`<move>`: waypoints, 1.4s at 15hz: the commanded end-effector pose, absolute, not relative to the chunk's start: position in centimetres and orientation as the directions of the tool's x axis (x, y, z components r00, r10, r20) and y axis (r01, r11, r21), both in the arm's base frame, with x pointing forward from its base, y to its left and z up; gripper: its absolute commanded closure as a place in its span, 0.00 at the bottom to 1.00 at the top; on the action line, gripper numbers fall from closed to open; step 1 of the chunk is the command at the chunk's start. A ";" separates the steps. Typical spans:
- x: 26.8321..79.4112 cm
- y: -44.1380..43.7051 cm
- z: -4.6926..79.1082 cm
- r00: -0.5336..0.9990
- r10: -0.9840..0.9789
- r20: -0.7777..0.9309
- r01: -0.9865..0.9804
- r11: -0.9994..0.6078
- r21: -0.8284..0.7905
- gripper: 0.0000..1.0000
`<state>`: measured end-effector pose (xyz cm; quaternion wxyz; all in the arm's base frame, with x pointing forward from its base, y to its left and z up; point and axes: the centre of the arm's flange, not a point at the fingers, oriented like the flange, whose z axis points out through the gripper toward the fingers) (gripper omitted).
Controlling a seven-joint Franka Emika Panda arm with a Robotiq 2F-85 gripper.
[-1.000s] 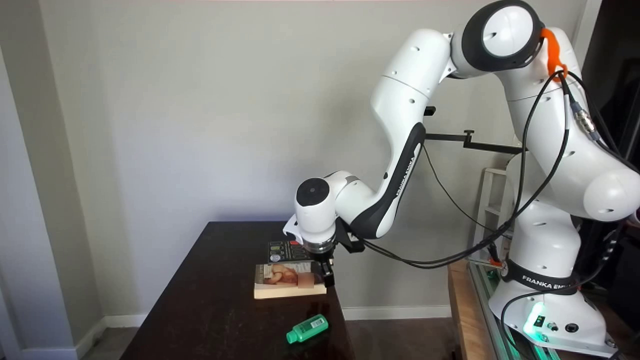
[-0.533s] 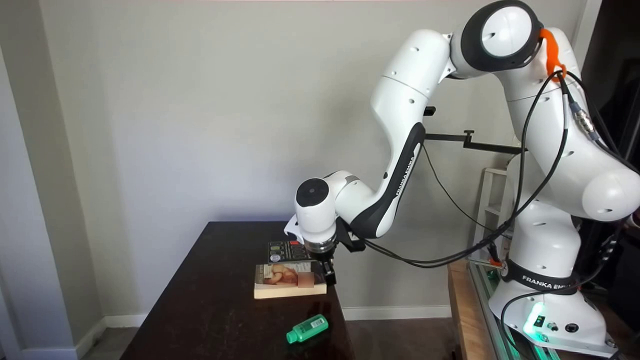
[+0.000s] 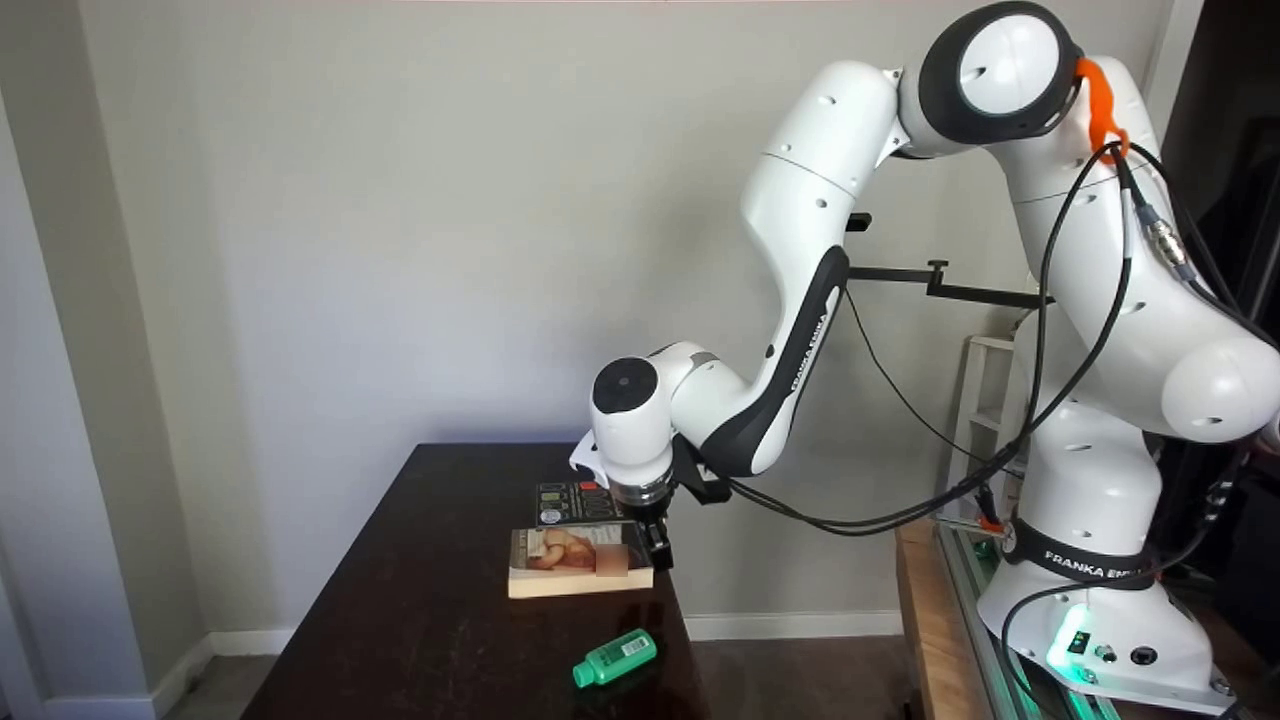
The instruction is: Remove the green bottle from the book on the left, put it on the table, pick up the book on the left and put it on the other book
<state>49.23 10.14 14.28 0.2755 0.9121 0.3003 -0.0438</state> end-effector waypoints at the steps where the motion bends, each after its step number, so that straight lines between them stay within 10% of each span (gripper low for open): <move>1: 49.0 10.6 14.4 0.794 0.554 -0.252 0.600 -0.644 0.474 0.00; 21: 49.5 9.8 13.6 0.815 0.528 -0.239 0.571 -0.660 0.488 0.03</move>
